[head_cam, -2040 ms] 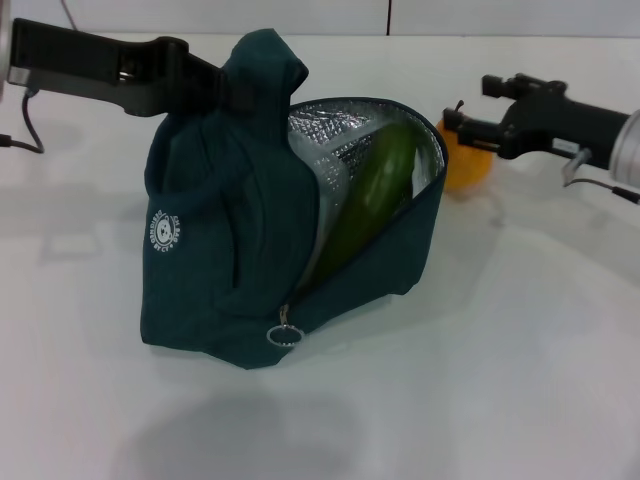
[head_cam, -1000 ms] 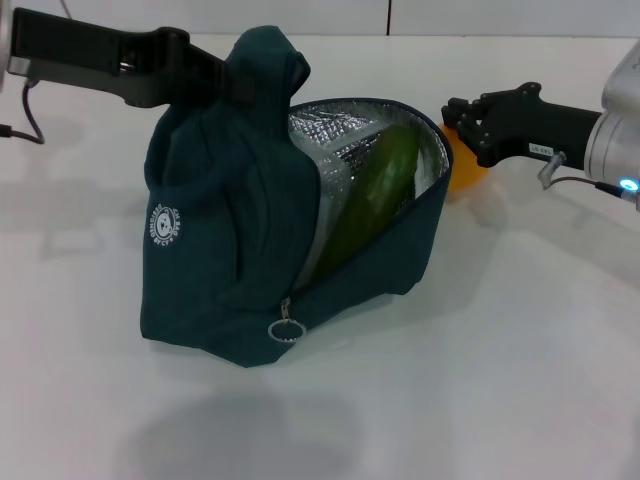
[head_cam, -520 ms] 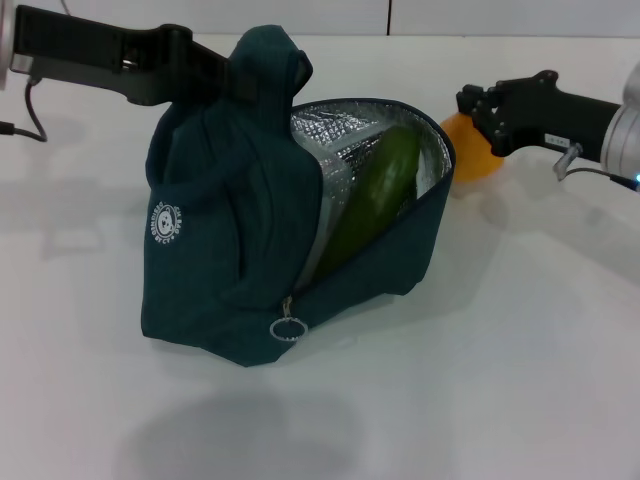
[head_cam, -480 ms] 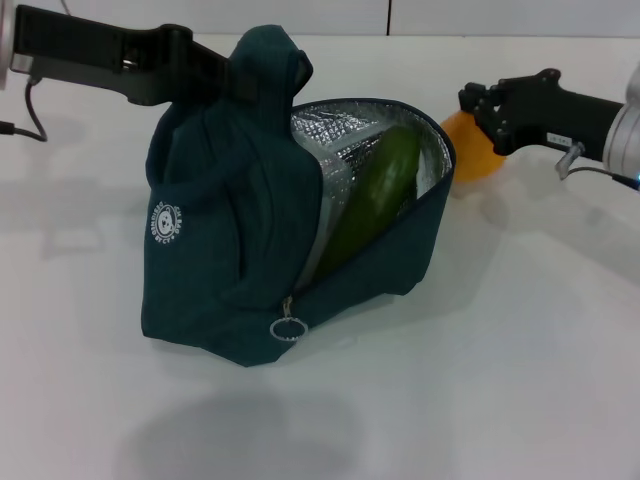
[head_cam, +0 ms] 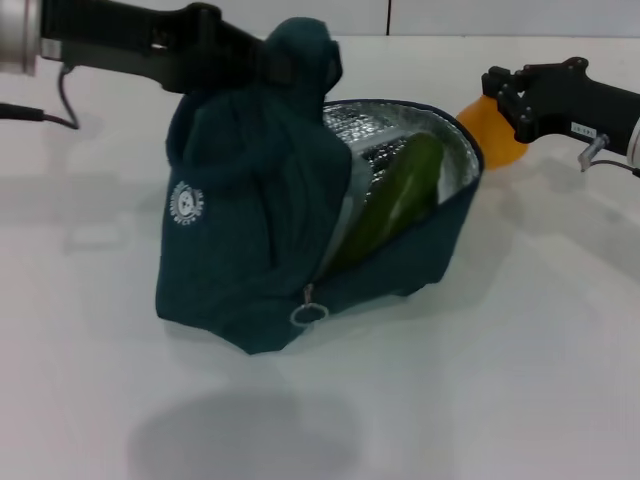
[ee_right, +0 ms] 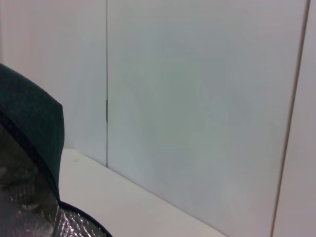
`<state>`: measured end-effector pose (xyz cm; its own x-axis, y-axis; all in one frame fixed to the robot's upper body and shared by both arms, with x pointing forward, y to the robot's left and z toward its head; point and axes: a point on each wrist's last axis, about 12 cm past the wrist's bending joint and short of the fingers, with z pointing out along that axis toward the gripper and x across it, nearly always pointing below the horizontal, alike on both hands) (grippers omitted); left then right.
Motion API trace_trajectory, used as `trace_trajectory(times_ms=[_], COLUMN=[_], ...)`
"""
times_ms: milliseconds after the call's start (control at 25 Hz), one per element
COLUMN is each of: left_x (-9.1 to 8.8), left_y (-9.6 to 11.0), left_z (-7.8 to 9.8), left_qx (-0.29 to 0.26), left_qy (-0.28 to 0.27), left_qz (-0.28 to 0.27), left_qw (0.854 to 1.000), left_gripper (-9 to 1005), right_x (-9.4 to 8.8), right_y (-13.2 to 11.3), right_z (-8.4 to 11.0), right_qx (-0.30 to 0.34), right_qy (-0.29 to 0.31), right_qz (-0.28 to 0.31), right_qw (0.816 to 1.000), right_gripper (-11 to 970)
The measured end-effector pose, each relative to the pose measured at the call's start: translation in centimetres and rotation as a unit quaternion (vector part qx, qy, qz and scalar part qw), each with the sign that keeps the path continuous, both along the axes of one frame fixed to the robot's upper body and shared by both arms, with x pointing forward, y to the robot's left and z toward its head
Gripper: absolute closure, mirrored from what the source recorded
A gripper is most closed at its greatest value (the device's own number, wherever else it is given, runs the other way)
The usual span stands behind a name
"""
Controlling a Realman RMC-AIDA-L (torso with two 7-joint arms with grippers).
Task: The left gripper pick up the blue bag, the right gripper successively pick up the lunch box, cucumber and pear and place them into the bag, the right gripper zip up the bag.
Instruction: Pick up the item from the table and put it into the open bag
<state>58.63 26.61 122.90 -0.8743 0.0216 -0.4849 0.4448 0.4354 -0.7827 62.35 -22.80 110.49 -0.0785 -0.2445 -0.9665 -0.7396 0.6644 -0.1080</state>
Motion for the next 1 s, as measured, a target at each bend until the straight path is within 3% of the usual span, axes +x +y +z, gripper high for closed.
trace_trajectory(times_ms=[280, 640, 1000], left_x=[0.3, 0.2, -0.2], left_y=[-2.2, -2.5, -1.4], left_z=[0.1, -0.9, -3.3], left_qx=[-0.019, -0.036, -0.040], left_qy=[0.001, 0.007, 0.025], left_qz=[-0.025, -0.028, -0.002], left_qw=[1.000, 0.999, 0.999], left_gripper=[954, 954, 953], right_x=[-0.2, -0.8, -3.8], right_y=[-0.7, -2.9, -2.8], right_z=[0.2, 1.9, 4.6], right_qx=[0.011, 0.059, 0.165], right_qy=[-0.005, -0.037, -0.068], right_qz=[-0.012, -0.026, 0.081], right_qw=[1.000, 0.997, 0.981], right_gripper=[923, 923, 924])
